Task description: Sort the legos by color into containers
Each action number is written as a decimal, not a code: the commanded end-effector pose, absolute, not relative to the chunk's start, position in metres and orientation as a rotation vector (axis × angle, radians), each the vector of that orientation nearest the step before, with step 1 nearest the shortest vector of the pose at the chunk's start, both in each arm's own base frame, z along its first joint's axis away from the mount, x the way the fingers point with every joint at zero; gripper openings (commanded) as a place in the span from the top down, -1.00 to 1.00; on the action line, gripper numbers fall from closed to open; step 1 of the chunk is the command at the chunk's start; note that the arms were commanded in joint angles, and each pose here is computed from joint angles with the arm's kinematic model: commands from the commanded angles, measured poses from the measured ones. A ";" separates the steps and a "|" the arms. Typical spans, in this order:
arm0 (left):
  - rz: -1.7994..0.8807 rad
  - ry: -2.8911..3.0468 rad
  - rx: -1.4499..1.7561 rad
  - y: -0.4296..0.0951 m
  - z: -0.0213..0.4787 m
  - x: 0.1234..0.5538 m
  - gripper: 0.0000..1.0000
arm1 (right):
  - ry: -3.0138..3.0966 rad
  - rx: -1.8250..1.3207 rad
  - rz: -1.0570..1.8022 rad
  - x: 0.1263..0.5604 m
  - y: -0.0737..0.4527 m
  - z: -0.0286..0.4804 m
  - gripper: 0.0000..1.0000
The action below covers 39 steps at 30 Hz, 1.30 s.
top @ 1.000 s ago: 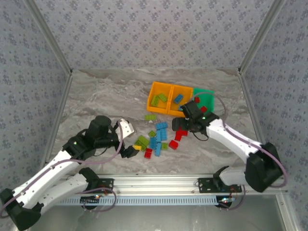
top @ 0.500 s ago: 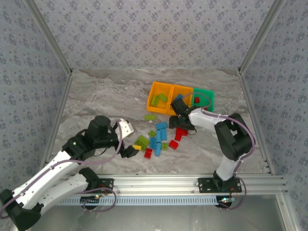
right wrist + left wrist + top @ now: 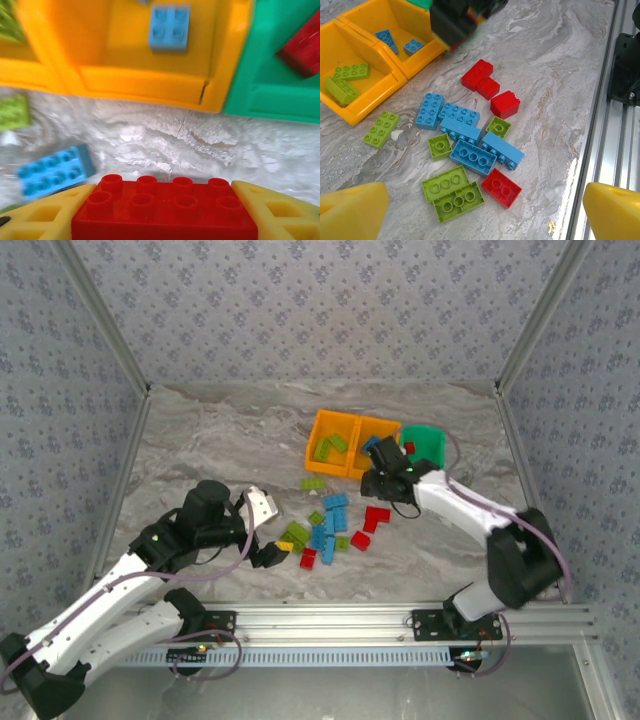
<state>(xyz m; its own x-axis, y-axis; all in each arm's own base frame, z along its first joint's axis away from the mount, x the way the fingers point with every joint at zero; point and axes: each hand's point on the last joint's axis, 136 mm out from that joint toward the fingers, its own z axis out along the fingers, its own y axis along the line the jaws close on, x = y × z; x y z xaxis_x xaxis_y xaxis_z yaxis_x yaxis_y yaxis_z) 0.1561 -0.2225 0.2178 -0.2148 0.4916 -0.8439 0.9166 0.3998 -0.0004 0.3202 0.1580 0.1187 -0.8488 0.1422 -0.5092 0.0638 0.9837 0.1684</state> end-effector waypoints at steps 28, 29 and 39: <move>-0.608 1.896 1.101 -0.216 0.228 0.172 -0.99 | 2.459 0.339 0.183 0.415 0.053 0.200 -0.66; -0.601 1.926 1.070 -0.216 0.227 0.177 -0.98 | 2.432 0.325 0.226 0.403 0.060 0.212 -0.67; -0.461 2.407 0.374 -0.213 0.194 0.248 -0.59 | 2.366 -0.094 0.592 0.234 0.158 0.257 -0.83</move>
<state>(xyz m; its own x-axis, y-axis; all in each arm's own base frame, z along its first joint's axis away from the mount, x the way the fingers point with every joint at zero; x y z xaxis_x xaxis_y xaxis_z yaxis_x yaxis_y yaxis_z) 0.2221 -0.2217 0.1917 -0.6223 0.3688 -0.6904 0.6296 0.7599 -0.1615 0.2720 0.1504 0.2944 -0.6567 0.1478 -0.7395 -0.2298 0.8948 0.3829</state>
